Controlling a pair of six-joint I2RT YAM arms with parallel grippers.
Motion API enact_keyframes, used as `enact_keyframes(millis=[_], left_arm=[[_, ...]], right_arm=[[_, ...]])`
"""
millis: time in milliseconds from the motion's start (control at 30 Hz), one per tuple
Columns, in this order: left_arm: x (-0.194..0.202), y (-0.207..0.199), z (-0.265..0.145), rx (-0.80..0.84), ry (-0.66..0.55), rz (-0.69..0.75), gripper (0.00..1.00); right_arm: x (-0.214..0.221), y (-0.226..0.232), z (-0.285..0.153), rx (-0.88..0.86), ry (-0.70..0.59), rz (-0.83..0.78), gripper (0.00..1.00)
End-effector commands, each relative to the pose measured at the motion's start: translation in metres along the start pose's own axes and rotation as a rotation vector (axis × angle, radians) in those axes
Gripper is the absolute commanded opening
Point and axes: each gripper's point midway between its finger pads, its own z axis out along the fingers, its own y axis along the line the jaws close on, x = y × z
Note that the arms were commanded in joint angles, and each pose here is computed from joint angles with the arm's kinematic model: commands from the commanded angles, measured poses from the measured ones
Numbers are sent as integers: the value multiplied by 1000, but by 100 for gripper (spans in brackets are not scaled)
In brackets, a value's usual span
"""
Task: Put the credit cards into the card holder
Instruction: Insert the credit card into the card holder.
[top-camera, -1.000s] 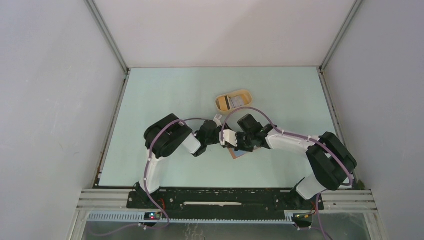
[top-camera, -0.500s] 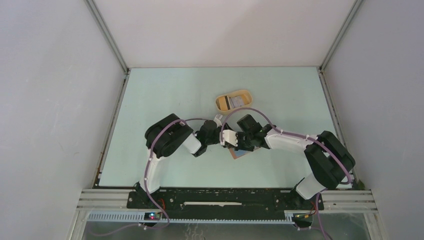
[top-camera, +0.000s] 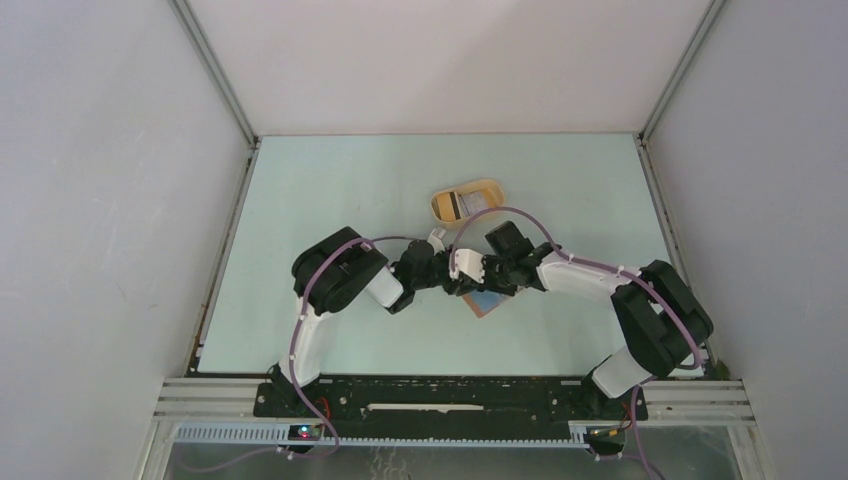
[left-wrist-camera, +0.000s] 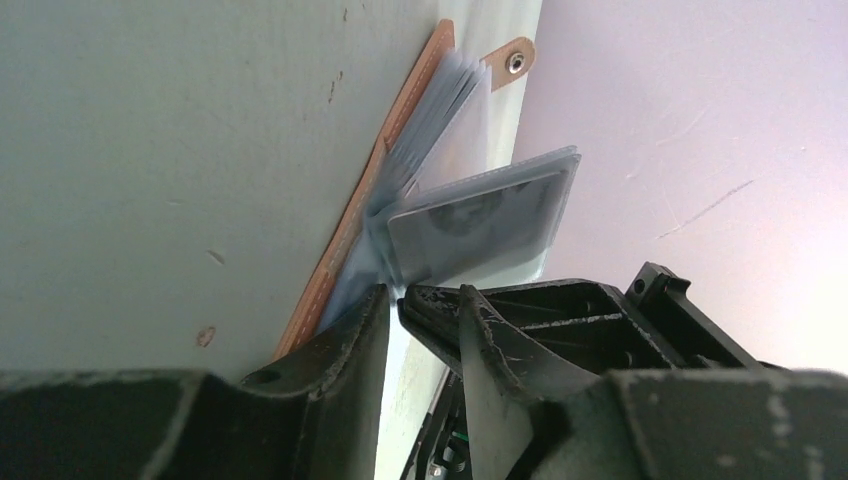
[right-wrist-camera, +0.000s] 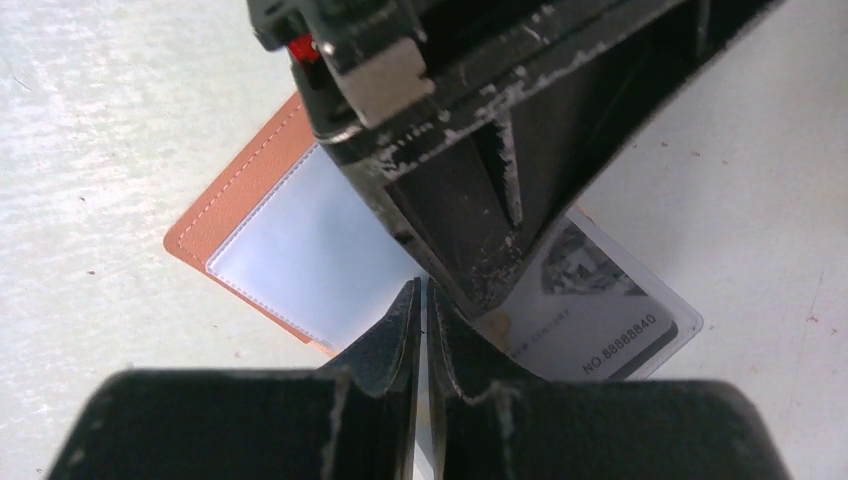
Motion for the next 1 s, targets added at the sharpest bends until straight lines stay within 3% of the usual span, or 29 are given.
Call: enact_keyframes(millis=[0, 333, 533, 667, 967], left_arm=[[4, 18, 2, -55, 21, -9, 38], [-2, -1, 0, -4, 0, 38, 39], [-2, -6, -2, 19, -4, 53, 39], [-2, 0, -6, 3, -8, 45, 32], [-1, 12, -9, -39, -8, 32, 12]], right_arm=[[2, -26, -14, 107, -7, 30, 13], [-1, -38, -38, 67, -119, 220, 13], [25, -51, -29, 87, -29, 306, 14], [42, -53, -19, 73, 59, 363, 13], [50, -50, -14, 49, 92, 385, 13]])
